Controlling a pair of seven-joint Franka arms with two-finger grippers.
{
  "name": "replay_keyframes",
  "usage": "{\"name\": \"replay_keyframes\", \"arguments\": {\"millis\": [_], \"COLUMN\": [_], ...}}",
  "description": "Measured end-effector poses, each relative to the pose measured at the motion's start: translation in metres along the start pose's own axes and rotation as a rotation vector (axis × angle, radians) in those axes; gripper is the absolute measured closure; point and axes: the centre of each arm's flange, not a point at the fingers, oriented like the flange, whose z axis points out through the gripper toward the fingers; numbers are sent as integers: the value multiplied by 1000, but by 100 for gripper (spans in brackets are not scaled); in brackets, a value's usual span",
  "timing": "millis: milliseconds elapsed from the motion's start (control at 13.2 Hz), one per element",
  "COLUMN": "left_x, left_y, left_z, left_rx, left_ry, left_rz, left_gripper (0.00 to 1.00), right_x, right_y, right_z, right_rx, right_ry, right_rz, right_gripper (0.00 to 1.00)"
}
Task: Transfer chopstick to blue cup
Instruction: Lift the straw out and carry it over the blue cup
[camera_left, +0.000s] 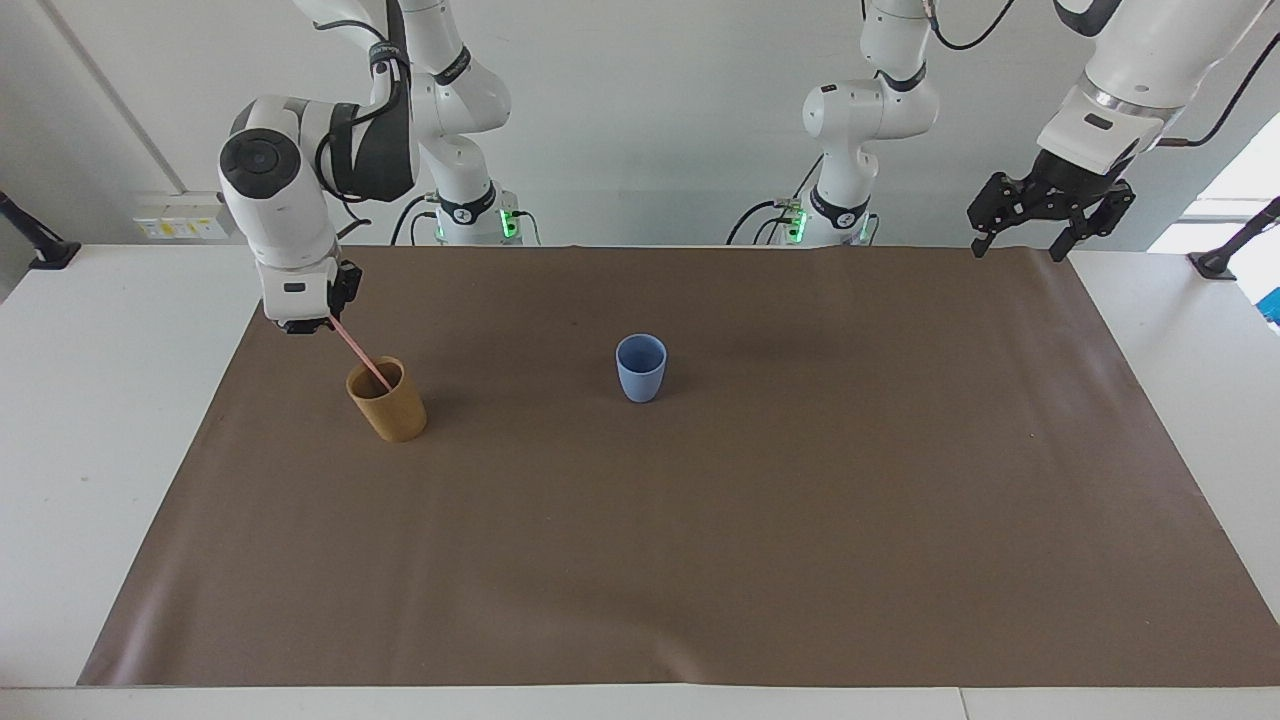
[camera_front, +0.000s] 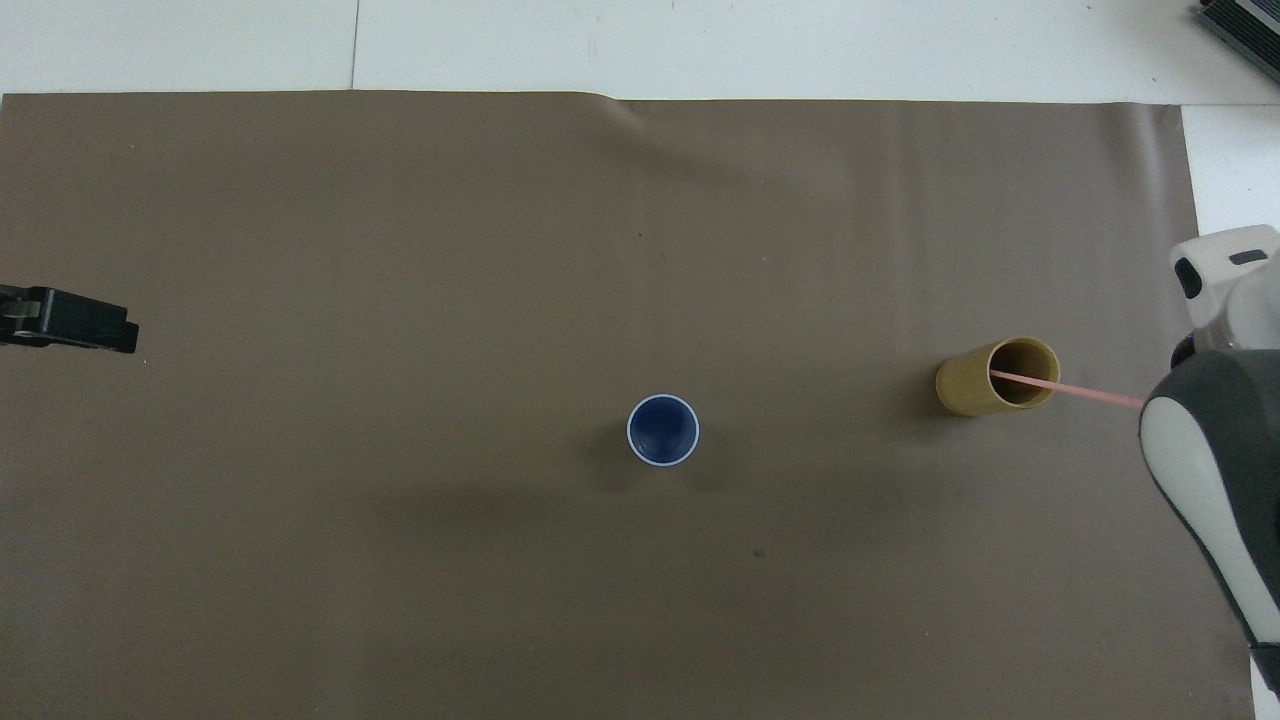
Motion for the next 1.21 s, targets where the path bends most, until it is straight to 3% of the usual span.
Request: {"name": "replay_keyframes", "arguments": {"millis": [302,453,755,1208], "left_x": [0,0,0,0], "left_y": [0,0,0,0], "left_z": [0,0,0,0], "left_rx": [0,0,0,0], "left_ry": [0,0,0,-1], "left_rz": [0,0,0,0], "left_gripper": [0,0,0,0], "right_x": [-24,-19,43,108], "right_y": [-25,-49,-121,-224], "right_z": [-70,-93,-116,-145], "right_rx": [21,26,87,282], "right_ry": [-18,-34,15,95], "right_rz": [58,108,278,557], "right_gripper": [93,93,93,93]}}
